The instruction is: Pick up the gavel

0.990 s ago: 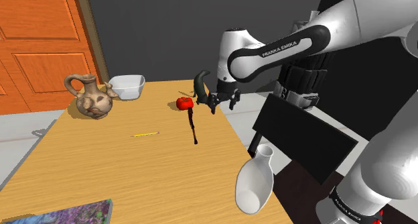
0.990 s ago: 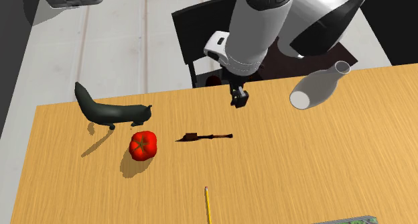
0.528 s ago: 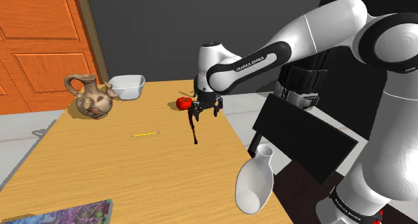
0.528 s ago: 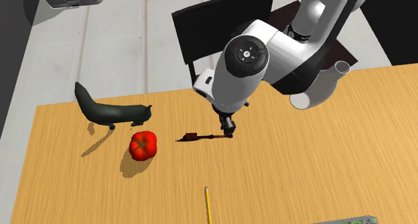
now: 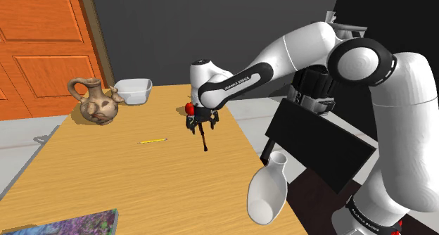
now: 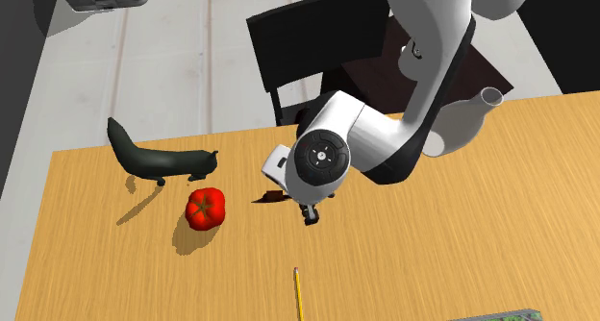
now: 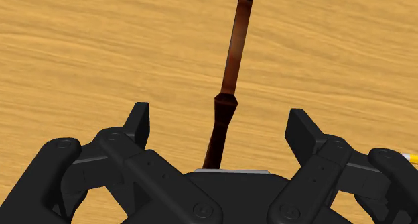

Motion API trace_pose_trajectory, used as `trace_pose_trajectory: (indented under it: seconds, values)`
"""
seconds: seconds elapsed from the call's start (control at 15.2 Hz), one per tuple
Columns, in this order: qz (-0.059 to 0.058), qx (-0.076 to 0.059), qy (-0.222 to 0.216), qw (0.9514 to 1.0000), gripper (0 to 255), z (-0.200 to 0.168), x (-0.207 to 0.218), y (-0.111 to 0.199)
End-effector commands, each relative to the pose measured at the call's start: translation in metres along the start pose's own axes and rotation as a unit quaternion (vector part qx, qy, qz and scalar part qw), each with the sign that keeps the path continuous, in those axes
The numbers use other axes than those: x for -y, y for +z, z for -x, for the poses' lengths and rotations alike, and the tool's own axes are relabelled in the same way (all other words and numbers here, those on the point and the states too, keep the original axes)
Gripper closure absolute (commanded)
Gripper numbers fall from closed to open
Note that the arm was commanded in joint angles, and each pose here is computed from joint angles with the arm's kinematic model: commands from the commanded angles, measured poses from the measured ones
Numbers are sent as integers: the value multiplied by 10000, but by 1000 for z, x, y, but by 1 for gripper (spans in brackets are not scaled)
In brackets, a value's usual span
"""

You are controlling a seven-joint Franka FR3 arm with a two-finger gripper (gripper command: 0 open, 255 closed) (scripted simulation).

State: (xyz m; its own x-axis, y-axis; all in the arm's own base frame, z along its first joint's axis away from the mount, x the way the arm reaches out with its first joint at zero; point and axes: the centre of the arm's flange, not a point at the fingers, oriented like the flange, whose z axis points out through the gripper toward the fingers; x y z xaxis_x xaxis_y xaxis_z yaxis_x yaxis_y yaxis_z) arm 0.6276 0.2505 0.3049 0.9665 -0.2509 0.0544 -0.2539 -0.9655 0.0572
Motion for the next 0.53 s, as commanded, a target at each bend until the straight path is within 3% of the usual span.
trace_pose_trajectory:
  seconds: [0.0, 0.4, 0.46]
  values:
    - [5, -3, 4, 10000, 0, -2, 3, 12]
    - [5, -2, 4, 10000, 0, 0, 5, 36]
    - [5, -2, 4, 10000, 255, 0, 5, 36]
